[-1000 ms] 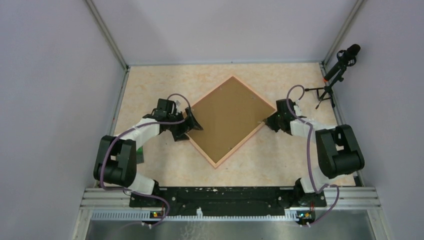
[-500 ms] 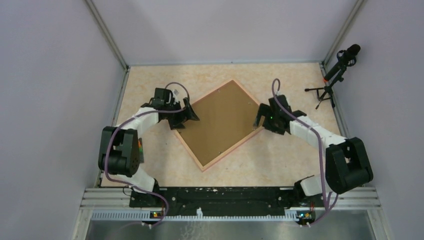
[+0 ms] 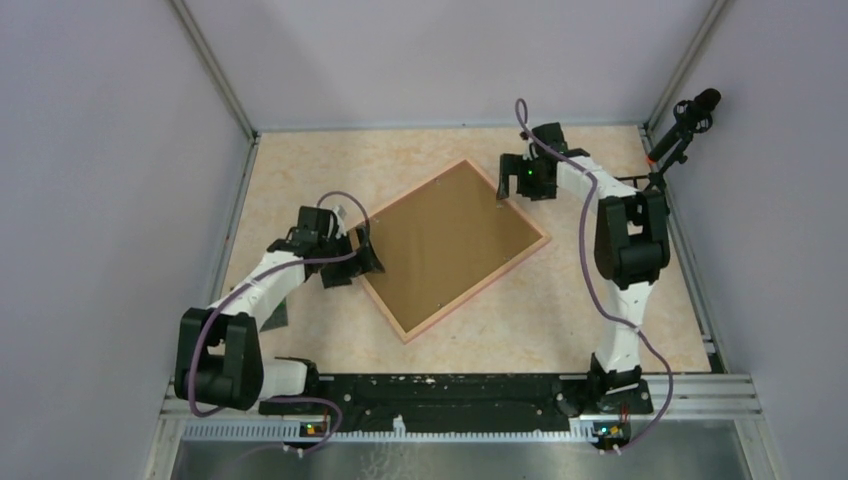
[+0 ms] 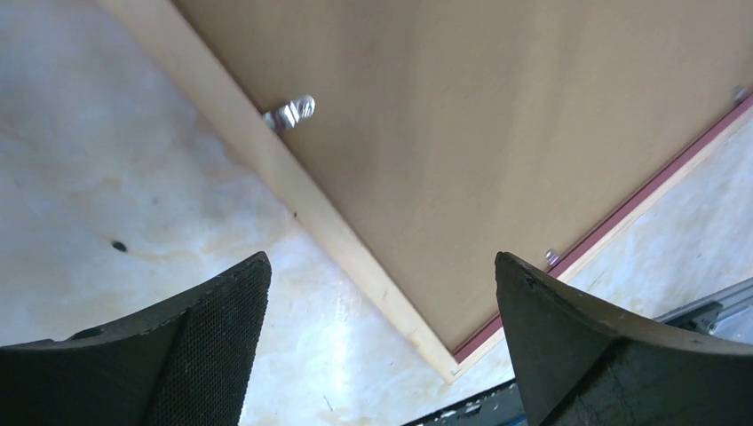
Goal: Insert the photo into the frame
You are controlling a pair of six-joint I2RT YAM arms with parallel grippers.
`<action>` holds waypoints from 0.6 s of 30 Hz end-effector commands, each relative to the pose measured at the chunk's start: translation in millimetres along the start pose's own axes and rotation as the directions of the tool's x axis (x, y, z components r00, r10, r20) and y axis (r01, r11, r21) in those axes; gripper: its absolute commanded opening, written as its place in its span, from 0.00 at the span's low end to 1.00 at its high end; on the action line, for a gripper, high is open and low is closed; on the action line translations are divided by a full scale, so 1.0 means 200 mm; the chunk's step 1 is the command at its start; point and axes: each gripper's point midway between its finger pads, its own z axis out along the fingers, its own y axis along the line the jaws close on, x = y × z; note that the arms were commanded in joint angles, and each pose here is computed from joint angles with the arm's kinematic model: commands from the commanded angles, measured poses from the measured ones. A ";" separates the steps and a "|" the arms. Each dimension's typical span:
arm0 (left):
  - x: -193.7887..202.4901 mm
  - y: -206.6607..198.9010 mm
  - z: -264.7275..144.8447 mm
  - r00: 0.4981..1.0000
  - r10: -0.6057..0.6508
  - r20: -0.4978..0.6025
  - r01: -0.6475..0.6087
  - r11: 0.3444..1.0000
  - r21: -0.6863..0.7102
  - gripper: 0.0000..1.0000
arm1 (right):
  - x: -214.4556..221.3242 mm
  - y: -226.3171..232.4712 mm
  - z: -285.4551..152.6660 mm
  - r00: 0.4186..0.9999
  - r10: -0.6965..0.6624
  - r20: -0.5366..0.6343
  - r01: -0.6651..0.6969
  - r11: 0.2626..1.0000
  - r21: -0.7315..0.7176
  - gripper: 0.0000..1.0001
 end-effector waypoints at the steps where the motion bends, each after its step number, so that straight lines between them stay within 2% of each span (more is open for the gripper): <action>1: 0.10 -0.01 0.03 0.999 -0.017 -0.044 0.019 0.999 0.041 0.99 | 0.06 -0.01 0.11 0.996 -0.034 -0.084 0.031 0.999 -0.030 0.93; 4: 0.08 -0.02 0.07 0.998 -0.007 -0.066 0.010 0.999 0.049 0.99 | 0.15 0.01 0.12 0.994 -0.012 -0.112 0.005 0.998 -0.061 0.77; 7: 0.06 -0.05 0.14 0.993 -0.007 -0.120 0.017 0.996 0.082 0.99 | 0.25 -0.02 0.07 0.994 0.025 -0.106 -0.029 0.999 -0.031 0.69; 10: 0.05 -0.08 0.21 0.982 -0.025 -0.187 0.046 0.993 0.106 0.99 | 0.36 -0.02 0.00 0.993 0.044 -0.110 -0.047 0.999 -0.024 0.67; 14: -0.01 -0.12 0.22 0.984 -0.010 -0.177 0.035 0.989 0.141 0.99 | 0.43 0.01 -0.12 0.992 0.068 -0.109 -0.073 0.996 -0.046 0.66; 18: -0.01 -0.09 0.24 0.984 0.007 -0.180 0.014 0.993 0.115 0.99 | 0.37 -0.08 -0.14 0.997 0.040 -0.070 -0.035 0.997 0.062 0.73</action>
